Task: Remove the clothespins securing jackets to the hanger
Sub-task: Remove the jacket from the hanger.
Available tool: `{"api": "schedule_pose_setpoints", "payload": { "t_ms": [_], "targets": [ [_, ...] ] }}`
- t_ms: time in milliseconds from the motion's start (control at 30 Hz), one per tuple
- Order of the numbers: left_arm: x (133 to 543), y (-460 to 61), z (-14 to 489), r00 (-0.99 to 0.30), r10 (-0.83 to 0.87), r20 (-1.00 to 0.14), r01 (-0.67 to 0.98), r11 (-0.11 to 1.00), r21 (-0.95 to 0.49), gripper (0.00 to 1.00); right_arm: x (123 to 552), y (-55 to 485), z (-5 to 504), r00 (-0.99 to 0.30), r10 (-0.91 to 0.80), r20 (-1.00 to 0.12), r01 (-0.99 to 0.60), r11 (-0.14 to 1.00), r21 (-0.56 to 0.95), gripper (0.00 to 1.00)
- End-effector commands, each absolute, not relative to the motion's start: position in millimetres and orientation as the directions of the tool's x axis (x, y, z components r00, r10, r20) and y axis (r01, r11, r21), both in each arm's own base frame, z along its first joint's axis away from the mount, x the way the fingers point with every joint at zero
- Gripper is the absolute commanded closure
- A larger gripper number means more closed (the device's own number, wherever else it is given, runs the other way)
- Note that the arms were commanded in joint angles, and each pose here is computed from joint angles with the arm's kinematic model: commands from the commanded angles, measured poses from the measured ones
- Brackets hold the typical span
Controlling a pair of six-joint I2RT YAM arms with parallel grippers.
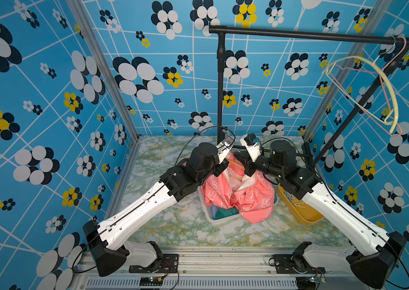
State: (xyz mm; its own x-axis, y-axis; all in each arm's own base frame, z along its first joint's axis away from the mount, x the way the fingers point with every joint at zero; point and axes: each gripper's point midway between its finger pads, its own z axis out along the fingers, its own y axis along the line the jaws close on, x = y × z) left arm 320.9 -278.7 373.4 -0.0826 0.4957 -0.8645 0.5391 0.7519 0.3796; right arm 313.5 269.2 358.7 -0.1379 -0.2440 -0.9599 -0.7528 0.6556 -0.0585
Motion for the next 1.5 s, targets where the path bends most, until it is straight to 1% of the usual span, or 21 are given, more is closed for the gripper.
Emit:
{"api": "schedule_pose_setpoints", "payload": {
  "t_ms": [0,133,233,400,600,733,800,900,1033,1167,1267,1333,1400,1467],
  "targets": [
    [353.8,-255.1,383.4,-0.108,0.508,-0.855,0.377,0.816,0.438,1.0,304.2,245.5,383.4,-0.072,-0.238,-0.969,-0.703,0.701,-0.12,1.0],
    [391.3,-227.3,380.3,-0.179,0.483,-0.857,0.283,0.86,0.426,1.0,279.9,225.3,401.3,-0.018,-0.224,-0.974,-0.689,0.709,-0.151,1.0],
    [414.4,-206.0,391.0,-0.192,0.45,-0.872,0.214,0.887,0.41,1.0,262.3,209.8,409.7,0.009,-0.22,-0.975,-0.675,0.718,-0.168,1.0],
    [436.6,-183.2,405.7,-0.2,0.388,-0.9,0.175,0.918,0.357,1.0,254.4,178.2,413.5,0.024,-0.226,-0.974,-0.575,0.794,-0.198,1.0],
    [432.0,-174.4,400.6,-0.207,0.357,-0.911,0.198,0.927,0.318,1.0,264.2,142.1,426.0,0.044,-0.188,-0.981,-0.388,0.902,-0.19,1.0],
    [426.0,-163.8,390.2,-0.231,0.337,-0.913,0.211,0.933,0.291,1.0,264.9,119.3,443.7,0.106,-0.133,-0.985,-0.268,0.951,-0.157,1.0],
    [425.0,-154.4,386.3,-0.244,0.329,-0.912,0.206,0.937,0.283,1.0,258.5,112.4,451.8,0.135,-0.113,-0.984,-0.253,0.957,-0.144,1.0],
    [425.3,-139.9,382.4,-0.26,0.283,-0.923,0.211,0.95,0.232,1.0,246.8,101.9,462.3,0.173,-0.086,-0.981,-0.238,0.963,-0.126,1.0],
    [434.8,-121.8,372.0,-0.291,0.223,-0.93,0.203,0.965,0.168,1.0,226.5,92.8,470.3,0.213,-0.052,-0.976,-0.259,0.96,-0.107,1.0],
    [442.2,-121.6,365.1,-0.307,0.198,-0.931,0.219,0.967,0.133,1.0,209.8,82.1,477.9,0.249,0.001,-0.968,-0.266,0.962,-0.067,1.0],
    [435.0,-134.7,374.3,-0.271,0.163,-0.949,0.279,0.957,0.085,1.0,210.5,77.0,479.3,0.252,0.009,-0.968,-0.24,0.969,-0.054,1.0],
    [424.2,-144.1,390.0,-0.229,0.13,-0.965,0.322,0.946,0.05,1.0,217.7,75.9,478.1,0.242,0.005,-0.97,-0.211,0.976,-0.047,1.0],
    [405.0,-160.1,413.2,-0.17,0.108,-0.98,0.395,0.918,0.033,1.0,228.5,74.3,476.4,0.23,0.01,-0.973,-0.169,0.985,-0.03,1.0],
    [376.4,-183.8,443.1,-0.081,0.092,-0.993,0.492,0.869,0.04,1.0,242.6,70.6,473.4,0.215,0.021,-0.976,-0.104,0.995,-0.001,1.0]
  ]
}}
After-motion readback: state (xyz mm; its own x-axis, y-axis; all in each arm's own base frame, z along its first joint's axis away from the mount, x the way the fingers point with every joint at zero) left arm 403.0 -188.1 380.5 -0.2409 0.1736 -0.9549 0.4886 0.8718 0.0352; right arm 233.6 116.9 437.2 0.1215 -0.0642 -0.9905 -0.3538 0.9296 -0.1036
